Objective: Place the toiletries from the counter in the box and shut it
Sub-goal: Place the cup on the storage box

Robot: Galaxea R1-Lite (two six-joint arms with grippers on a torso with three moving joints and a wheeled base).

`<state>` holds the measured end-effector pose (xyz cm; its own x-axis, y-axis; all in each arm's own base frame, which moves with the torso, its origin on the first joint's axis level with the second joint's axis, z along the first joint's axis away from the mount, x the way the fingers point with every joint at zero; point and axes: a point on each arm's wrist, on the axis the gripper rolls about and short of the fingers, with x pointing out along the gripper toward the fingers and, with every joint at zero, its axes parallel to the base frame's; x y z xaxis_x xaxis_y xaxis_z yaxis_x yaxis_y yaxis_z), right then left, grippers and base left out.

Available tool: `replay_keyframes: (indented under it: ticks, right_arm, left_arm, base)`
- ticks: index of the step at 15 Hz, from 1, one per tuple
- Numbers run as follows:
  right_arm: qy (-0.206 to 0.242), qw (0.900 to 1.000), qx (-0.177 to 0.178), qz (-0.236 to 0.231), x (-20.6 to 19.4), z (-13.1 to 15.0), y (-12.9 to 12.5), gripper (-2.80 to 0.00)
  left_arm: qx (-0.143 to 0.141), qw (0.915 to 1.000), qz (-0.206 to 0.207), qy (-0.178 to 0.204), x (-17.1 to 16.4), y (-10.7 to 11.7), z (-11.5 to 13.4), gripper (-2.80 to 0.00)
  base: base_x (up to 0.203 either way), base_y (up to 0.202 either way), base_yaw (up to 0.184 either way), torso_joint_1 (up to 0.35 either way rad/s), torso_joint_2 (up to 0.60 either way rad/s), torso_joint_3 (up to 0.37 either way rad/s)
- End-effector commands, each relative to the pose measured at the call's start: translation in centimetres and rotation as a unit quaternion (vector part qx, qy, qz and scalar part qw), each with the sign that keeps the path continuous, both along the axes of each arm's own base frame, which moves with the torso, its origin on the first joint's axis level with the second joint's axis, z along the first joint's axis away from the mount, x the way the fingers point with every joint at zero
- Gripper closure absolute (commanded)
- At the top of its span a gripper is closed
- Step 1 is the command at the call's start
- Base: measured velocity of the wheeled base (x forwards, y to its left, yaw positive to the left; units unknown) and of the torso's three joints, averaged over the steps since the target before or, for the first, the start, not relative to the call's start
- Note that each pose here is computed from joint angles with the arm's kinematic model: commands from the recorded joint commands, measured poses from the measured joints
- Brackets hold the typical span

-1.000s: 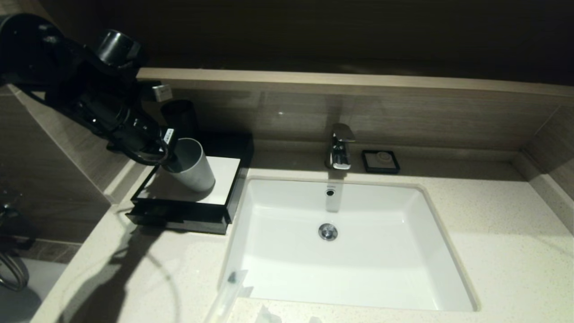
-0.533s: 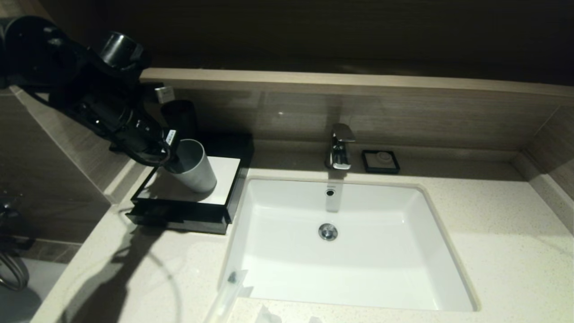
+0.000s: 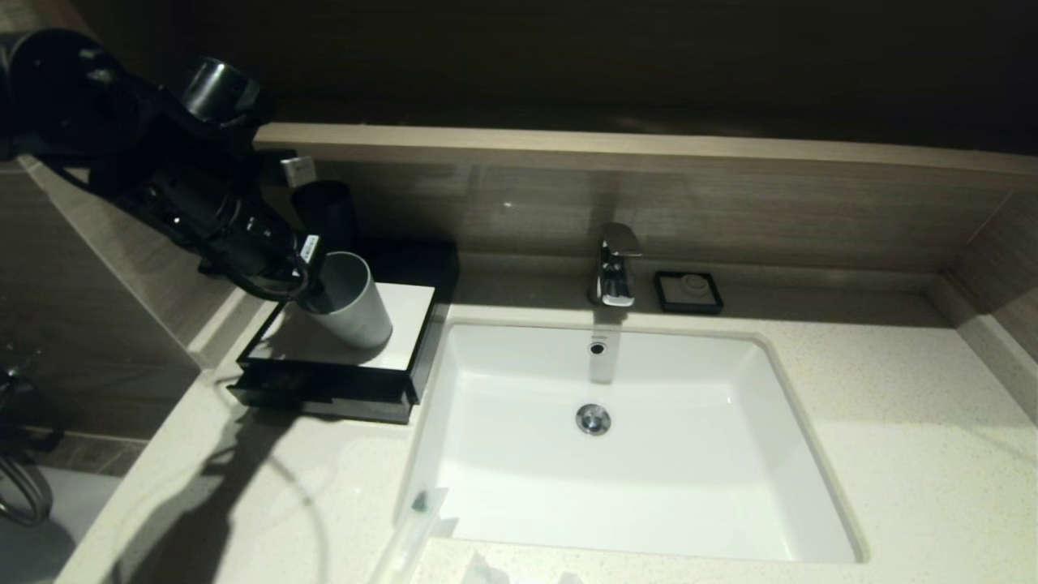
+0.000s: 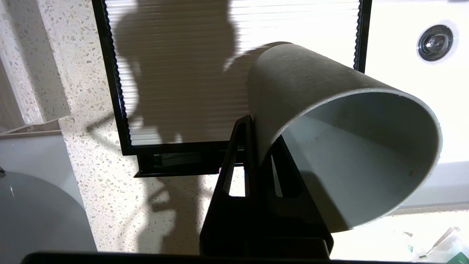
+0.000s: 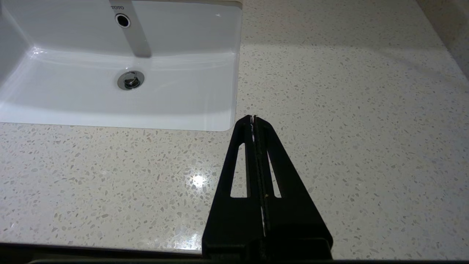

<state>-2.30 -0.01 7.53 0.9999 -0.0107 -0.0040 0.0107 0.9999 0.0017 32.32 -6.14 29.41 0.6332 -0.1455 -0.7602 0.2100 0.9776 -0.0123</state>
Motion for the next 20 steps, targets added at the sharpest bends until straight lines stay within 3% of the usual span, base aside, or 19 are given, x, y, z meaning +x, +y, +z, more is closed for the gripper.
replay_keyframes:
  ticks: [1,12,13,20]
  right_arm:
    - [0.001,1.000,0.000,0.000,0.01,-0.01,0.00,0.00]
    - [0.000,1.000,0.000,0.000,0.00,0.00,0.00,0.00]
    - [0.000,1.000,0.000,0.000,0.00,0.00,0.00,0.00]
    - [0.000,1.000,0.000,0.000,0.00,0.00,0.00,0.00]
  left_arm:
    - [0.001,1.0000,0.000,0.002,-0.07,0.02,0.01,0.00]
    - [0.001,1.0000,-0.002,0.000,0.00,-0.04,-0.01,0.00]
    - [0.001,1.0000,-0.002,0.001,0.04,-0.05,-0.07,-2.80]
    - [-0.002,1.0000,0.000,-0.007,0.44,-0.12,-0.15,-2.80]
  base:
    - [0.000,0.000,0.000,0.000,0.00,0.000]
    - [0.000,0.000,0.000,0.000,0.00,0.000]
    - [0.000,0.000,0.000,0.000,0.00,0.000]
    - [0.000,0.000,0.000,0.000,0.00,0.000]
